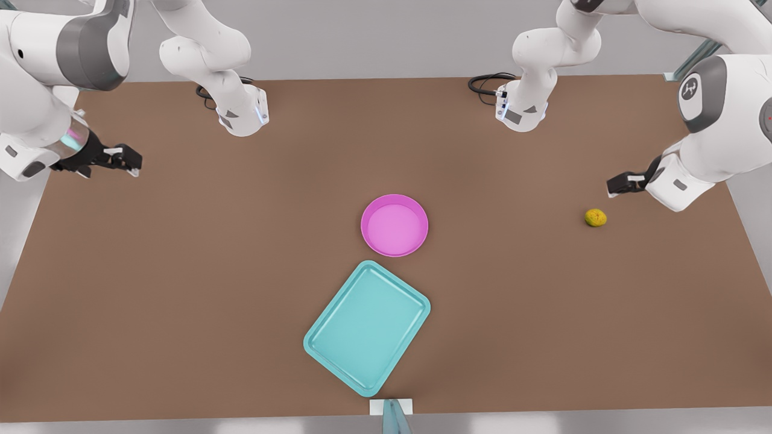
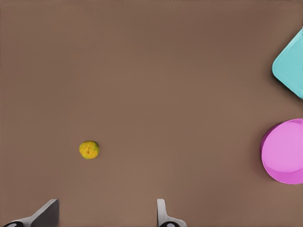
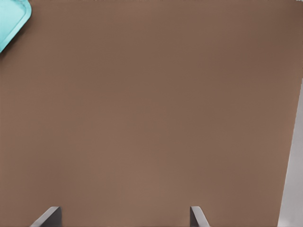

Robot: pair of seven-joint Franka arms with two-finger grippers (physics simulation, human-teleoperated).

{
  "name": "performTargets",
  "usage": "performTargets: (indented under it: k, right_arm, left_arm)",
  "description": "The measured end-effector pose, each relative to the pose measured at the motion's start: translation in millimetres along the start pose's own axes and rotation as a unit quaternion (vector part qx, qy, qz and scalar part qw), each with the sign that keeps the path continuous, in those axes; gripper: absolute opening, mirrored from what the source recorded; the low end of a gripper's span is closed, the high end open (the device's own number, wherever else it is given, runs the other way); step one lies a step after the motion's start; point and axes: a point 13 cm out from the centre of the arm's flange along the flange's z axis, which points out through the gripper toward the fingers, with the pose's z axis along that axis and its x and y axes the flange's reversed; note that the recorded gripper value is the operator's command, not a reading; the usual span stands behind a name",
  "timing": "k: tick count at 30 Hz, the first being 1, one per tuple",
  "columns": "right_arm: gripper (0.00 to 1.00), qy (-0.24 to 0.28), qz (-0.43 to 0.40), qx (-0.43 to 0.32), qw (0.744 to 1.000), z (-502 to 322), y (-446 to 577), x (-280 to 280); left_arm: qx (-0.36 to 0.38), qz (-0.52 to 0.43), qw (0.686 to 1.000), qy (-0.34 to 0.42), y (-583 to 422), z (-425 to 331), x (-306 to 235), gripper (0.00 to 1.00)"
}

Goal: Place the orange on the plate with the left arm and the plate on the tray with the right arm

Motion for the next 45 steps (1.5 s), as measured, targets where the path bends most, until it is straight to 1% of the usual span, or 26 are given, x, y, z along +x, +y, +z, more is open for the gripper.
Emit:
performTargets:
  k: [2, 3, 6, 8, 11, 16, 20, 24, 39, 45]
  right_arm:
    - [1.0, -0.006, -0.001, 0.0, 1.0, 1, -2, -4]
    - [1.0, -0.007, -0.001, 0.001, 1.0, 1, -3, -5]
    - [1.0, -0.011, -0.002, 0.001, 1.0, 2, -5, -9]
    - [1.0, -0.013, -0.003, 0.001, 1.0, 3, -6, -10]
    - [1.0, -0.013, -0.006, 0.002, 1.0, 4, -6, -11]
    - [1.0, -0.013, -0.011, 0.002, 1.0, 6, -3, -12]
    - [1.0, -0.011, -0.017, 0.002, 1.0, 8, 1, -13]
    - [1.0, -0.01, -0.021, 0.003, 1.0, 9, 4, -14]
    - [1.0, 0.001, -0.022, 0.003, 1.0, 20, 2, -19]
    - [1.0, 0.003, -0.021, 0.003, 1.0, 22, 0, -20]
  left_arm:
    - [-0.001, -0.004, 1.0, 0.008, 2, 12, -4, 1.0]
    - [-0.004, -0.017, 0.999, 0.038, 14, 44, -4, 1.0]
    - [0.003, -0.088, 0.988, 0.13, 105, 173, -2, 1.0]
    - [0.009, -0.097, 0.982, 0.162, 134, 248, 17, 1.0]
    - [0.016, -0.078, 0.982, 0.168, 144, 320, 38, 1.0]
    - [0.014, -0.037, 0.991, 0.126, 146, 375, 38, 1.0]
    - [0.005, -0.013, 0.996, 0.085, 154, 397, 23, 1.0]
    - [0.0, -0.002, 0.998, 0.069, 169, 406, 18, 1.0]
    - [0.005, 0.044, 0.993, 0.109, 166, 463, 36, 1.0]
    - [0.007, 0.053, 0.992, 0.116, 166, 473, 39, 1.0]
